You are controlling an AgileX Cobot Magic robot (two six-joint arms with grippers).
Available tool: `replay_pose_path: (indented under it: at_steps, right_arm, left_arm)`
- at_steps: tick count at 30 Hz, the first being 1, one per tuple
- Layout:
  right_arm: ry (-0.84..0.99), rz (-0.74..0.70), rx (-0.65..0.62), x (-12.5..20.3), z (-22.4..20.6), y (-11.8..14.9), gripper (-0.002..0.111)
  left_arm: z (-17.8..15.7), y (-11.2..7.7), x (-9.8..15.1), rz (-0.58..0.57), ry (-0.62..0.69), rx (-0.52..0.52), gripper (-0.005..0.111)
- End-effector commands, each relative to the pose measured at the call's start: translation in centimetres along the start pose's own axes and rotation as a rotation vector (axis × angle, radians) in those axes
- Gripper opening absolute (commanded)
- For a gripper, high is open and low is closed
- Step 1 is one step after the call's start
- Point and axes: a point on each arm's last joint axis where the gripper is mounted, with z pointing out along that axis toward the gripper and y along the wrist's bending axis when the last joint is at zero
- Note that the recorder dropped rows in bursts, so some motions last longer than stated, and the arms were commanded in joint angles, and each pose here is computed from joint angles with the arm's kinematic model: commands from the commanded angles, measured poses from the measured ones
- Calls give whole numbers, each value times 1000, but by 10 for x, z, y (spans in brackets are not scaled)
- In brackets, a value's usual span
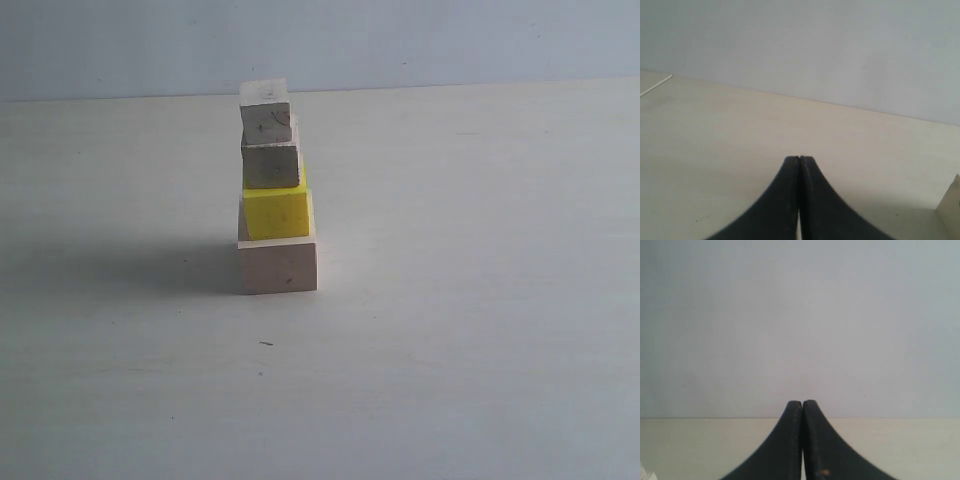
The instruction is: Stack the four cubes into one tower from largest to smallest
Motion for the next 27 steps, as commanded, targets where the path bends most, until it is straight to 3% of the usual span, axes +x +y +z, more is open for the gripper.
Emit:
replay_pose_path:
  at_steps: [1,7,27]
  right_arm:
    - [-7,3,-1,-1,-1,-1,0]
    - [-7,3,-1,-1,-1,-1,0]
    - [-7,3,-1,-1,-1,-1,0]
  left_arm:
    - [2,2,9,-4,13,-5,0]
    - [1,3,19,6,127,-22,0]
    - [1,3,19,33,123,-21,0]
